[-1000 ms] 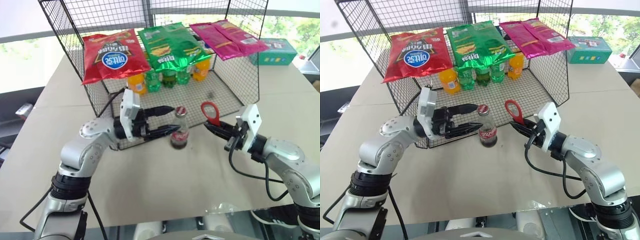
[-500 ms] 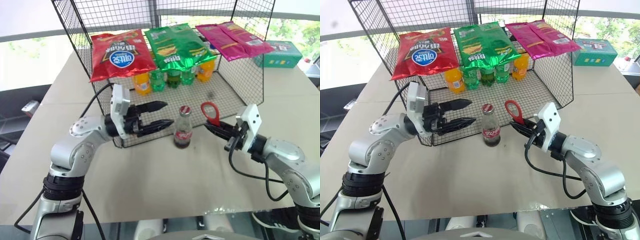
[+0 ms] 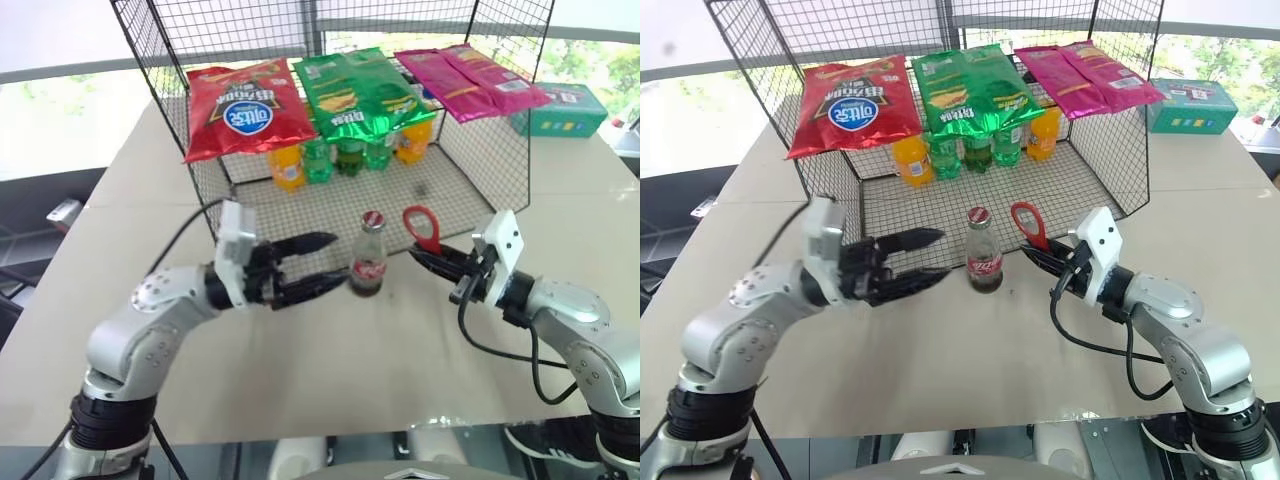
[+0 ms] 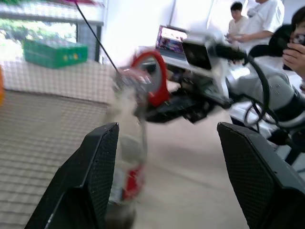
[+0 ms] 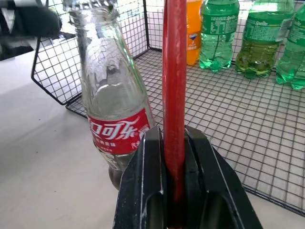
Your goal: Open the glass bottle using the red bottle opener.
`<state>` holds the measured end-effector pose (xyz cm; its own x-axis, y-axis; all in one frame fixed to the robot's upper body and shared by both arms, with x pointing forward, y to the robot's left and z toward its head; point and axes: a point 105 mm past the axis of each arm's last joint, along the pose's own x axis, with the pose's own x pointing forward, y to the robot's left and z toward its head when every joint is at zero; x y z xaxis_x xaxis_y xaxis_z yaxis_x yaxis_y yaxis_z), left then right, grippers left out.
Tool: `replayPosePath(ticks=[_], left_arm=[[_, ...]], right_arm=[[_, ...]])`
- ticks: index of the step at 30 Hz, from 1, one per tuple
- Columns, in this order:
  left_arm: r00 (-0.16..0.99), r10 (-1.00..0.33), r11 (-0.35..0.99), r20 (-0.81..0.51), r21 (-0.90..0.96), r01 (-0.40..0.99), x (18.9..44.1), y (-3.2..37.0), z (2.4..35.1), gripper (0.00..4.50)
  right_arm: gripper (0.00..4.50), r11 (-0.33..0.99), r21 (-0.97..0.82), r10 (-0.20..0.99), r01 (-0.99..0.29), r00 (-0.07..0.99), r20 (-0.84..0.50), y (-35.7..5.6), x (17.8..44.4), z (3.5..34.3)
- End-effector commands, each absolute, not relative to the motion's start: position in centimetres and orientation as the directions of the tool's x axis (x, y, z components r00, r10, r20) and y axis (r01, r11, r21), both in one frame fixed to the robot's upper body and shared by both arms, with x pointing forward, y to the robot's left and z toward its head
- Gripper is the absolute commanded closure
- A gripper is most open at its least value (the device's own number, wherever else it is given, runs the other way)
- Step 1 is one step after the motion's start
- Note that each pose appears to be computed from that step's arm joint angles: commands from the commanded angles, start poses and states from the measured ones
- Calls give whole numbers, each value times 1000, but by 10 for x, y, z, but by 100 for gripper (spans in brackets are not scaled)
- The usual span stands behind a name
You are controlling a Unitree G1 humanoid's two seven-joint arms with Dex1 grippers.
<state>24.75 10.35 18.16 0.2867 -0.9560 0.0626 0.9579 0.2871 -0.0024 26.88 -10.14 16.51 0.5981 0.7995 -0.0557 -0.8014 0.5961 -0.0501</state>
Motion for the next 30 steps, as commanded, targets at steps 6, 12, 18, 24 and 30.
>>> replayPosePath(ticks=[6,12,18,24,30], left_arm=[[349,-936,353,56,114,929,260,84,174,6],[362,-932,362,30,135,922,269,79,167,6],[355,-935,354,26,165,921,279,69,163,6],[340,-939,343,47,167,924,284,63,163,55],[328,-944,331,44,173,928,282,64,162,228]], right_arm=[[450,590,-100,804,-801,594,-18,-103,266,179],[450,600,-105,796,-793,605,-14,-104,267,180],[450,603,-111,794,-790,608,-10,-104,268,180],[450,606,-117,792,-787,611,-10,-104,267,181],[450,608,-119,790,-785,613,-7,-103,265,180]])
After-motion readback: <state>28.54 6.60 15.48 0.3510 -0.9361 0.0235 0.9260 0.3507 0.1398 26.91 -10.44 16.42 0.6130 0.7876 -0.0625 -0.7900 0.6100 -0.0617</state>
